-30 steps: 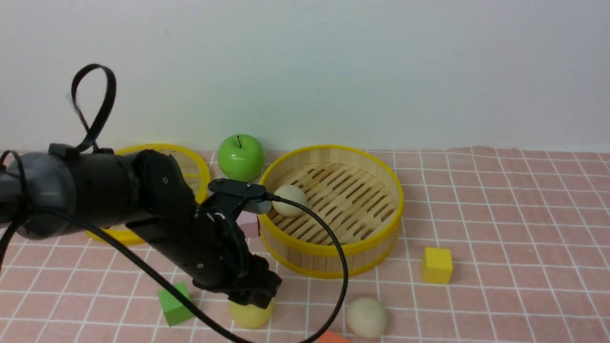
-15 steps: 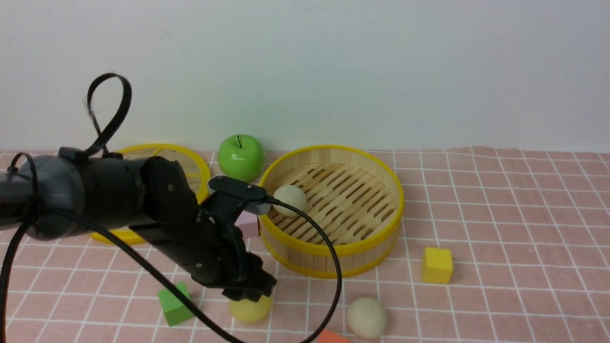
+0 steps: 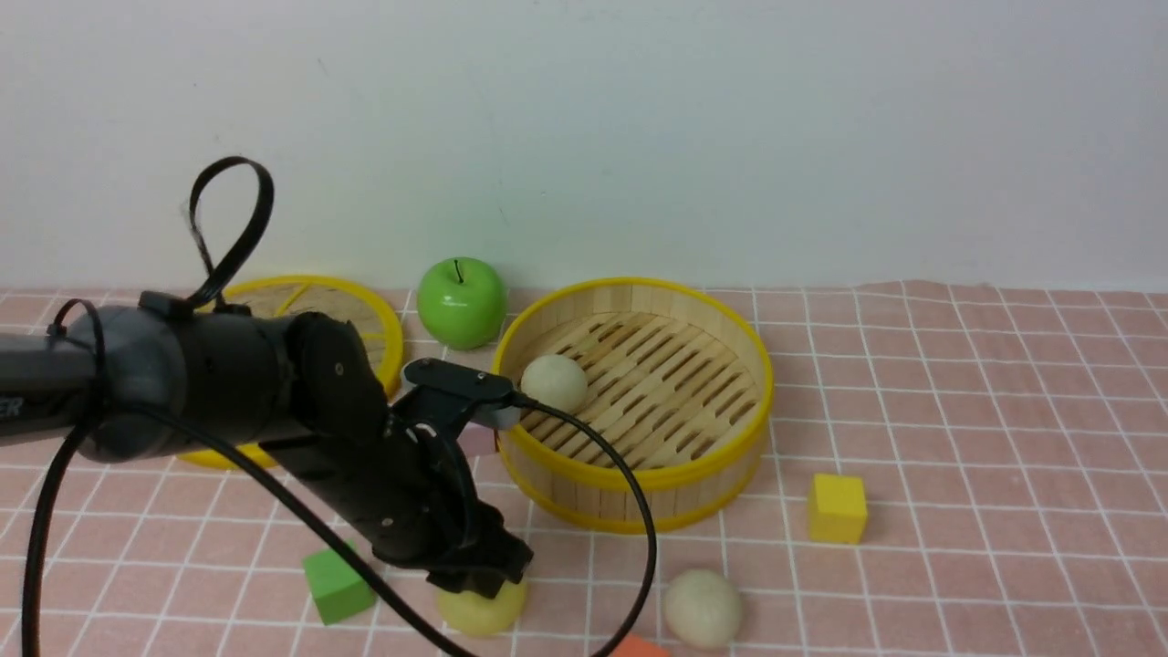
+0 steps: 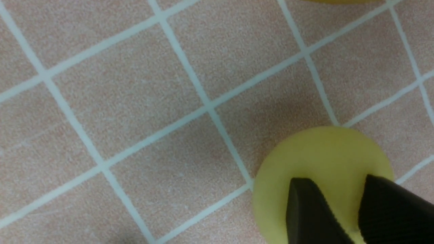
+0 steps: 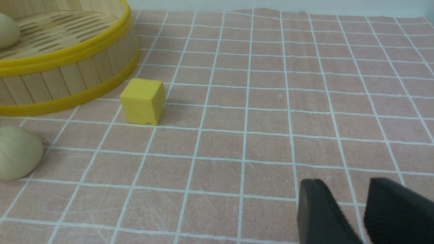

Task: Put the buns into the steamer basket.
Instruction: Use the left arm to grab a steamed stuffed bun, then use the left arm to put the steamed stuffed bun into the steamer

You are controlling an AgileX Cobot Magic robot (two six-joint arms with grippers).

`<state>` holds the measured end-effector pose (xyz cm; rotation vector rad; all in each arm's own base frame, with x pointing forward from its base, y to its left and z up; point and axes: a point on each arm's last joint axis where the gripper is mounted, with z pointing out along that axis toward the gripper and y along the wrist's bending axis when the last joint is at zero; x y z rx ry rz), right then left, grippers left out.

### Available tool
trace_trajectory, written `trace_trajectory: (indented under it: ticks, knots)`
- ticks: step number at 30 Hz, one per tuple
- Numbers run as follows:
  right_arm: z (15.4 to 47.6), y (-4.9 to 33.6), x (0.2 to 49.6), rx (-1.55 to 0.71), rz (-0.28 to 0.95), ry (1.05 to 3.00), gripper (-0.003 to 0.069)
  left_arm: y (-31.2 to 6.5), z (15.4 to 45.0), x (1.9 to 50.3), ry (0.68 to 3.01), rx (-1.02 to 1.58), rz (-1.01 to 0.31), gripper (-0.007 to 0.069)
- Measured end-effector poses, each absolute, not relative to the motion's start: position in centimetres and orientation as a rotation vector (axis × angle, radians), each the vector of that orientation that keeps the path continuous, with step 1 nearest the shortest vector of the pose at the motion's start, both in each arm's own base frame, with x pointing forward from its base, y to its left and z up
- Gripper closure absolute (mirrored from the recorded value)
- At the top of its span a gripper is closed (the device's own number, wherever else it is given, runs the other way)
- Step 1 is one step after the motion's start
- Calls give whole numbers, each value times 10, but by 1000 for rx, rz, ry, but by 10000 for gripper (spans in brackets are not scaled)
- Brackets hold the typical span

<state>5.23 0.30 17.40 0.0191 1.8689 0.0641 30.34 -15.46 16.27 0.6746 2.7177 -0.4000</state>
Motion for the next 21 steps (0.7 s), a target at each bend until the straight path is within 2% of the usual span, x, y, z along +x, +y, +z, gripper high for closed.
trace_trajectory:
  ticks: [2,3,7,11,18,21]
  knots:
    - [174,3,52,19,64,1869,419,-155,163,303,2719,675,-400,439]
    - [174,3,52,19,64,1869,419,-155,163,303,2721,676,-401,505]
    - [174,3,52,19,64,1869,419,-154,164,304,2716,710,-381,633]
    - [174,3,52,19,64,1869,419,-155,179,304,2722,699,-401,636]
    - [174,3,52,19,64,1869,419,-168,250,306,2544,705,-547,636]
    - [174,3,52,19,64,1869,419,-183,264,310,2455,777,-571,636]
